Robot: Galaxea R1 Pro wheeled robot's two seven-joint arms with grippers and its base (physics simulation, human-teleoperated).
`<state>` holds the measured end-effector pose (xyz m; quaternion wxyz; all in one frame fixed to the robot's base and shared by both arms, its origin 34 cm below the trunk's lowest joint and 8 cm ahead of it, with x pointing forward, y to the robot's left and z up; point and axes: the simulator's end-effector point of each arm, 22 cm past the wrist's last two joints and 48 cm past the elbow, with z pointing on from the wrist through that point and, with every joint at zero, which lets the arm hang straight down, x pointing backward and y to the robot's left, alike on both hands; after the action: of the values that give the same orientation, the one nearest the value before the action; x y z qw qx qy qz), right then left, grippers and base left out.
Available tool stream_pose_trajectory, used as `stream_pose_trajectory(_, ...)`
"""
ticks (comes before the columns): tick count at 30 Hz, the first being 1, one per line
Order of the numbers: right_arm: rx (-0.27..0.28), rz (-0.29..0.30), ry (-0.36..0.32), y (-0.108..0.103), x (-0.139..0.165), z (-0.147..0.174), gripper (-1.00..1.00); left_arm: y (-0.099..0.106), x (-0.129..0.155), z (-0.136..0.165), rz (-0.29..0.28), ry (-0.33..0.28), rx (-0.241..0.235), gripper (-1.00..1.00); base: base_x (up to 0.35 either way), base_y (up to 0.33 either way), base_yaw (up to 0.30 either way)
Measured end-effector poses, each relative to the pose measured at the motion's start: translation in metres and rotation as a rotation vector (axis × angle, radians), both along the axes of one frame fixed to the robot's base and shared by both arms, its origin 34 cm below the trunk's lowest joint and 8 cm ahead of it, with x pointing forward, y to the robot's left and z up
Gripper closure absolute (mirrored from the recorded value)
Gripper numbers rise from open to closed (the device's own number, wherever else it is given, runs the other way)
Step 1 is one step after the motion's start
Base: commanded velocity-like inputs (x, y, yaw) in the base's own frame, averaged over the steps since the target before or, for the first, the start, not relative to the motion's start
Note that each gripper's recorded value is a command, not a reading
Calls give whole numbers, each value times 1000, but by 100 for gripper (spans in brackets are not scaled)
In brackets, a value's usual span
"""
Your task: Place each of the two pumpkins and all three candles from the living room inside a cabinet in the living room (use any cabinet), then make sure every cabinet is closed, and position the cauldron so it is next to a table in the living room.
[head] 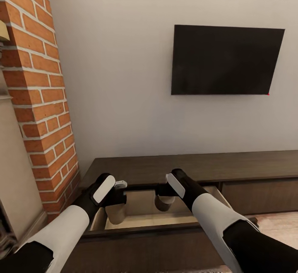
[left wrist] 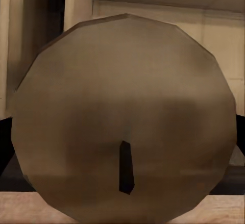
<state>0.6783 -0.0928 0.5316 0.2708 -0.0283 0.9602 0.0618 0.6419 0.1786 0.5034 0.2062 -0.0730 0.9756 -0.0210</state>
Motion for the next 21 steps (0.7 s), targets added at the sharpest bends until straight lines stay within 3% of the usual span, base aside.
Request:
stream_pose_trajectory(16, -29, 19, 8, 0, 0, -11, 100, 2, 14, -4, 20, -65, 37, 100, 0, 0, 0)
stream_pose_trajectory(21, -29, 18, 9, 0, -1, -11, 100, 0, 13, -4, 11, -67, 44, 100, 154, 0, 0)
